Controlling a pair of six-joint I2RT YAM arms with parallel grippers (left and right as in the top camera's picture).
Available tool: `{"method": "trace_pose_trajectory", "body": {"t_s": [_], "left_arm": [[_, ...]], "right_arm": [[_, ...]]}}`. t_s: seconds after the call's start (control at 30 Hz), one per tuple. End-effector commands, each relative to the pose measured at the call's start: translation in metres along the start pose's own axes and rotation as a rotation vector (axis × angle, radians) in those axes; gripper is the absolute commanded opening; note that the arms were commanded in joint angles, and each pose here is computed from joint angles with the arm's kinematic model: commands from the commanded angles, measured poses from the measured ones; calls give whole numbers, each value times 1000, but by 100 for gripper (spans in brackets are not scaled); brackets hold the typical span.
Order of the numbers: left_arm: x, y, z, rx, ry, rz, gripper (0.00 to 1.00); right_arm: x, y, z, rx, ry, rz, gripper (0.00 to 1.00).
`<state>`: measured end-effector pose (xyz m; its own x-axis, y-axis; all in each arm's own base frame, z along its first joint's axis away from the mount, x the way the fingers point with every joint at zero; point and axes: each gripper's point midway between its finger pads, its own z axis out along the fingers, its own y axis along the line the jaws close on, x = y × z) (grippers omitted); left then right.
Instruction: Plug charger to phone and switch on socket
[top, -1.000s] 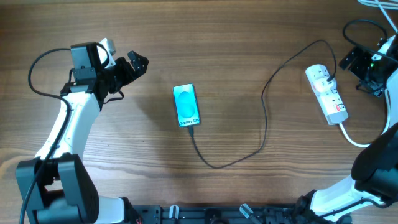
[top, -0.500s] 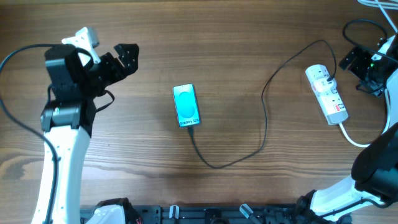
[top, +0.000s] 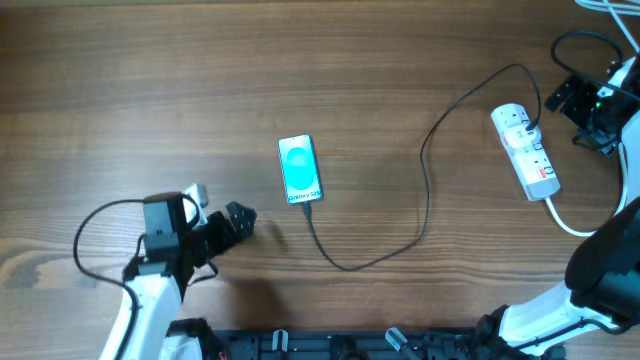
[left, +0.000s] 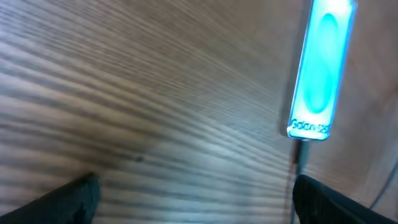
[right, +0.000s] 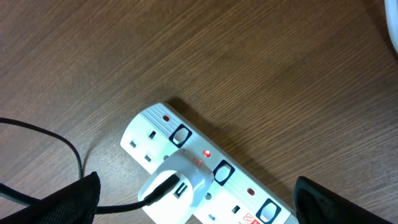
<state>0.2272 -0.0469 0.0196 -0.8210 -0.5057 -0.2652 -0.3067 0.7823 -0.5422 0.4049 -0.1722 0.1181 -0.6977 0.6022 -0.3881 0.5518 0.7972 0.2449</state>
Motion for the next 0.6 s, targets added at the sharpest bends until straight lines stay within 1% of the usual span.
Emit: {"method": "trace_pose_trajectory", "body": {"t_s": [0.0, 0.17, 0.27, 0.37, 0.47, 0.57], "left_arm": [[28, 19, 6, -31, 48, -20, 100], [28, 22, 3, -47, 27, -11, 100], [-2, 10, 7, 34, -152, 74, 100], [-11, 4, 7, 112, -282, 141, 100], [-22, 5, 3, 101, -359, 160, 100], [-16, 9, 4, 87, -337, 147, 100]], "right_arm": [[-3, 3, -5, -16, -14, -20, 100], [-3, 3, -5, -16, -14, -20, 100], [-3, 3, -5, -16, -14, -20, 100], [-4, 3, -5, -16, -14, -20, 100], [-4, 3, -5, -16, -14, -20, 100], [-3, 3, -5, -16, -14, -20, 100]]}}
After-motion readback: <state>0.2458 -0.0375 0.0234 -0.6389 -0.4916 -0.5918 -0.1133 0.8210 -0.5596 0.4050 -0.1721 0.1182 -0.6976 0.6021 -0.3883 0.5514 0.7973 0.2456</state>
